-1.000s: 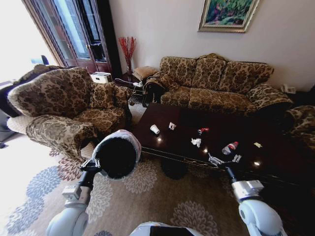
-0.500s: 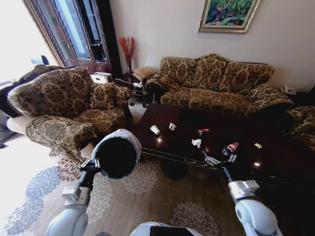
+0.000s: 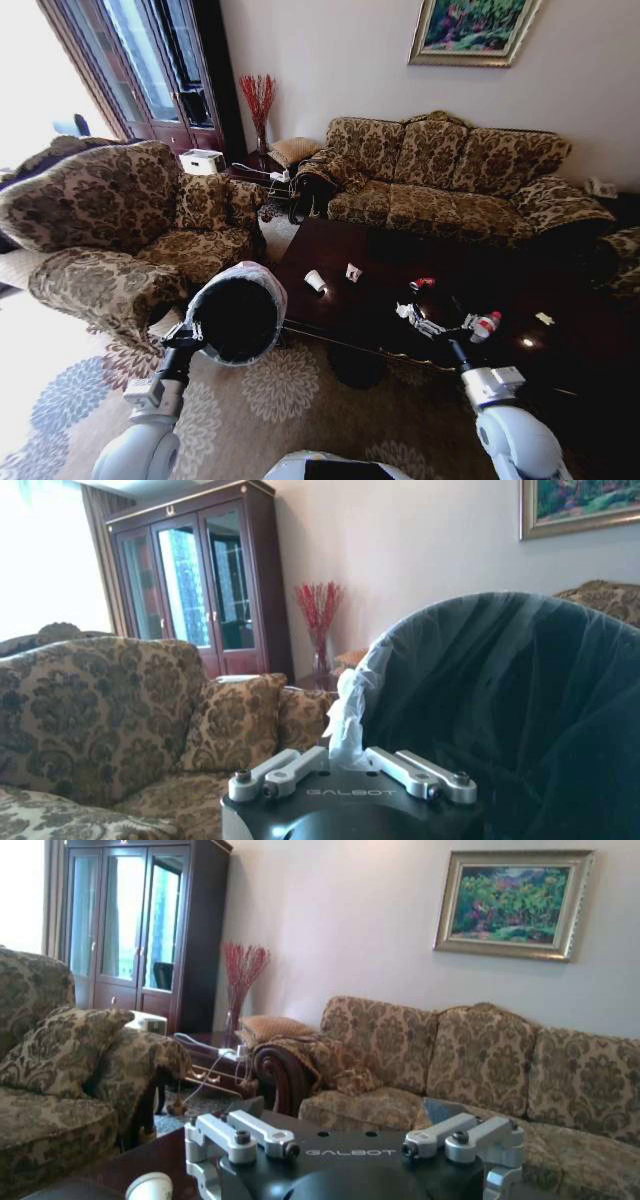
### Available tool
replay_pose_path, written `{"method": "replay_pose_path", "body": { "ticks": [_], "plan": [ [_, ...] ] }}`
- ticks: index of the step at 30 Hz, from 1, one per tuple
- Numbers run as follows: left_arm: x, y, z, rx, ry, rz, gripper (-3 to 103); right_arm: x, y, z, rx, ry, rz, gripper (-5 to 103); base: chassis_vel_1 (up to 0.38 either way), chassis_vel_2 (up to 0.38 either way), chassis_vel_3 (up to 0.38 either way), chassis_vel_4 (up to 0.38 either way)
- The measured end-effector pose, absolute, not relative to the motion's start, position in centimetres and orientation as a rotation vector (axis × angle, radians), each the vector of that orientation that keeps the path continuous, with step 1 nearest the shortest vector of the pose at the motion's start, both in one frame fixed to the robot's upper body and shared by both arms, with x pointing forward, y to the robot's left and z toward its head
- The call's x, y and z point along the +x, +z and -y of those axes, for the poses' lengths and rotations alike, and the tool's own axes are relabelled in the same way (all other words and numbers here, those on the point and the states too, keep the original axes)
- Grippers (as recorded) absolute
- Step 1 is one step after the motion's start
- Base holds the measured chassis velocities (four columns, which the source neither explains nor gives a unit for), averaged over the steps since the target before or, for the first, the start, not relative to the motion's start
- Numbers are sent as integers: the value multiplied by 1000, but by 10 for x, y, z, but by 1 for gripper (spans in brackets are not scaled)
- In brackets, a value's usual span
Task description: Move to the front of the table and place the trash on the table into the trash bin.
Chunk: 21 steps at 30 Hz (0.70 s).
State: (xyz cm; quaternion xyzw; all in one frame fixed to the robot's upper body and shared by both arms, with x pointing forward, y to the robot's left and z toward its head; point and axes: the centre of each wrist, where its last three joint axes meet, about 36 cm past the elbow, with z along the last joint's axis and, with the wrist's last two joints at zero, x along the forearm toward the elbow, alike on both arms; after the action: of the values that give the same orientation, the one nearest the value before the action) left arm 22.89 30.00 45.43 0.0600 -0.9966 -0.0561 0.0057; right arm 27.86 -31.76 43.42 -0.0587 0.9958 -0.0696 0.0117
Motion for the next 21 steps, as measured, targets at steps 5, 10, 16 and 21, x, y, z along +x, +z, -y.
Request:
{"method": "replay_pose_path", "body": {
  "ticks": [5, 10, 16, 21],
  "plan": [
    [230, 454, -300, 183, -176, 3120, 1, 280, 434, 316, -191, -221, -3104, 100, -209, 182, 188, -187],
    [231, 454, -301, 182, -180, 3121, 1, 281, 435, 315, -200, -221, -3101, 100, -170, 211, 202, -182],
    [231, 450, -303, 184, -179, 3110, 1, 283, 430, 313, -220, -227, -3112, 100, -230, 228, 212, -214],
    [232, 448, -303, 185, -174, 3101, 1, 287, 419, 307, -296, -228, -3119, 100, -199, 228, 207, -198]
  ]
}}
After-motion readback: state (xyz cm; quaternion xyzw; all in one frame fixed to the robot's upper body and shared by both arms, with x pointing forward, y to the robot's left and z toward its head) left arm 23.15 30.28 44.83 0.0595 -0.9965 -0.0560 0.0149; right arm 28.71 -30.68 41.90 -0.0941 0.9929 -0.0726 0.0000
